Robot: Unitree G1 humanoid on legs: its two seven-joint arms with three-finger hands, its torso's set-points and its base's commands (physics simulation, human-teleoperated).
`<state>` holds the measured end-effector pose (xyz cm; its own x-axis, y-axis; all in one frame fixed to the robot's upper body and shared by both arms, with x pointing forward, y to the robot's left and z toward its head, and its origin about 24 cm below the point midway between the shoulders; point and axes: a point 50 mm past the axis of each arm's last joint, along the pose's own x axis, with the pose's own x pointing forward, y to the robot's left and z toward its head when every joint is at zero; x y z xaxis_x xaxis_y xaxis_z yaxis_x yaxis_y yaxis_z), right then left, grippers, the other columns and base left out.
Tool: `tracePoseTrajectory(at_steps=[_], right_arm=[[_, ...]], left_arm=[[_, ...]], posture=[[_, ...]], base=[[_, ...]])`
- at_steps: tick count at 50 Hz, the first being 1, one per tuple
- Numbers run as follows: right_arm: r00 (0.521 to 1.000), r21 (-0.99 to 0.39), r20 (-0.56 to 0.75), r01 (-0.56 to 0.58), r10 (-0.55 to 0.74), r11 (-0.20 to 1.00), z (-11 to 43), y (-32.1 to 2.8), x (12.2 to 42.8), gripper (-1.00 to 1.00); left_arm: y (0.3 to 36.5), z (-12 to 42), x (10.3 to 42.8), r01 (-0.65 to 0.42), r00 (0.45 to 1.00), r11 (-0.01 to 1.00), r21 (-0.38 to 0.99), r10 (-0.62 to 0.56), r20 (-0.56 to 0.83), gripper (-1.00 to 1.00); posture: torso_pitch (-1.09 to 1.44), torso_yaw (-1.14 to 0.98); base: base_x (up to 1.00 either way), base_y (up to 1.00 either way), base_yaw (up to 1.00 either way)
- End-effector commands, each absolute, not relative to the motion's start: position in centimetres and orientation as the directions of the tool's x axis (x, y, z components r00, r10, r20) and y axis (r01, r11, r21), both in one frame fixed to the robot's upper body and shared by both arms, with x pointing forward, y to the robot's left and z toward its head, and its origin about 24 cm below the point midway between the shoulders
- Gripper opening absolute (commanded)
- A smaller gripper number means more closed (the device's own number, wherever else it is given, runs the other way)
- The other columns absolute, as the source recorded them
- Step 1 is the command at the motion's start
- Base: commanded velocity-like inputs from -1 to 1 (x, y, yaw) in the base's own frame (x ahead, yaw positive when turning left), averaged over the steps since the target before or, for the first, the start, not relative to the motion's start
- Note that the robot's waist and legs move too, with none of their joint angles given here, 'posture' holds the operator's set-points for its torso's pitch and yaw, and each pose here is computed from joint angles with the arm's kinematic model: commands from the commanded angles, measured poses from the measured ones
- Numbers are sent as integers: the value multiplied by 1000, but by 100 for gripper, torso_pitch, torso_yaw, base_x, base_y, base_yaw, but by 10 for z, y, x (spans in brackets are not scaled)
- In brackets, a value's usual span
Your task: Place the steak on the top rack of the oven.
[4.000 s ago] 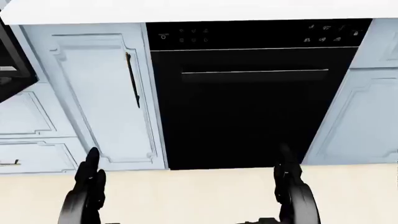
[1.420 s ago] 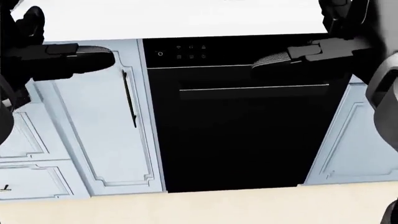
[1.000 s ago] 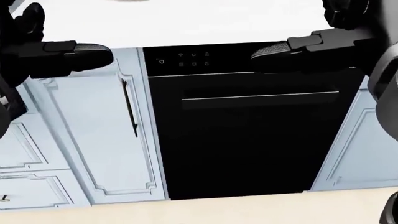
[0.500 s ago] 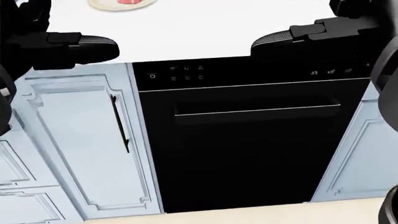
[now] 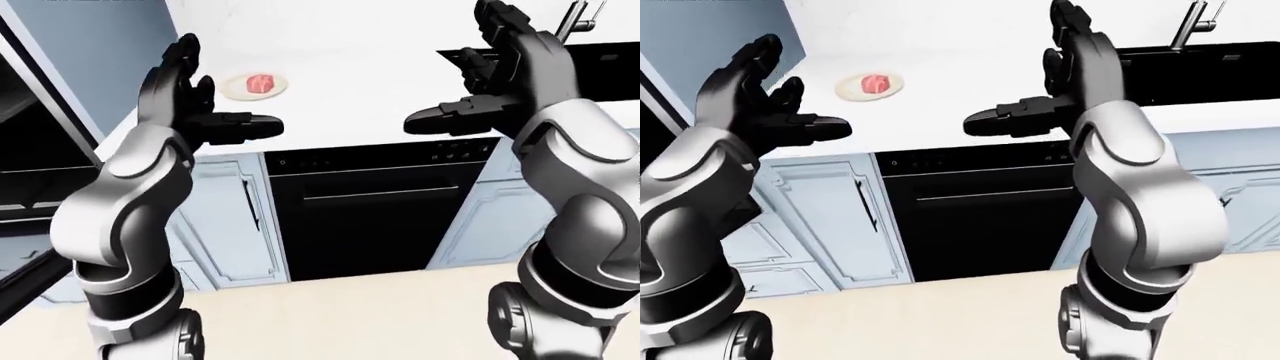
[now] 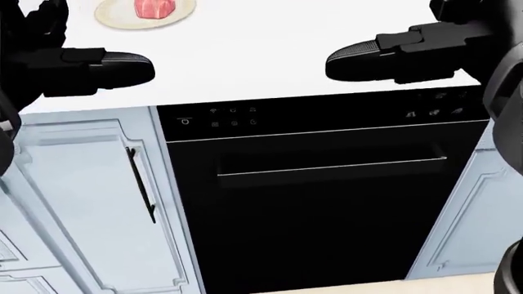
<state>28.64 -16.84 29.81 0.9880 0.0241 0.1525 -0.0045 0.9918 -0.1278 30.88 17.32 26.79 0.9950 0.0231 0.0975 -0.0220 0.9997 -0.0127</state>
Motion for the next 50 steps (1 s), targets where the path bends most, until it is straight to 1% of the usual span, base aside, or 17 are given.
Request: tracePoseTrajectory(at_steps=[1, 22, 45, 50], right_arm=[[976, -131, 217, -6, 35, 991, 309, -166, 283, 100], [975, -128, 218, -14, 41, 992, 309, -166, 283, 100], [976, -130, 215, -5, 33, 992, 309, -167, 279, 100], [977, -129, 212, -6, 34, 992, 307, -166, 282, 100]], left_arm=[[177, 282, 305, -38, 984, 999, -17, 40, 172, 100], [175, 283, 306, -33, 984, 999, -18, 36, 173, 100], [172, 279, 305, -22, 986, 1000, -22, 25, 168, 100], [173, 276, 305, -25, 986, 999, -21, 28, 162, 100]], posture=[[0, 0], [0, 0], [0, 0], [0, 0]], base=[[12, 2, 0], [12, 8, 0], [12, 21, 0], [12, 23, 0]])
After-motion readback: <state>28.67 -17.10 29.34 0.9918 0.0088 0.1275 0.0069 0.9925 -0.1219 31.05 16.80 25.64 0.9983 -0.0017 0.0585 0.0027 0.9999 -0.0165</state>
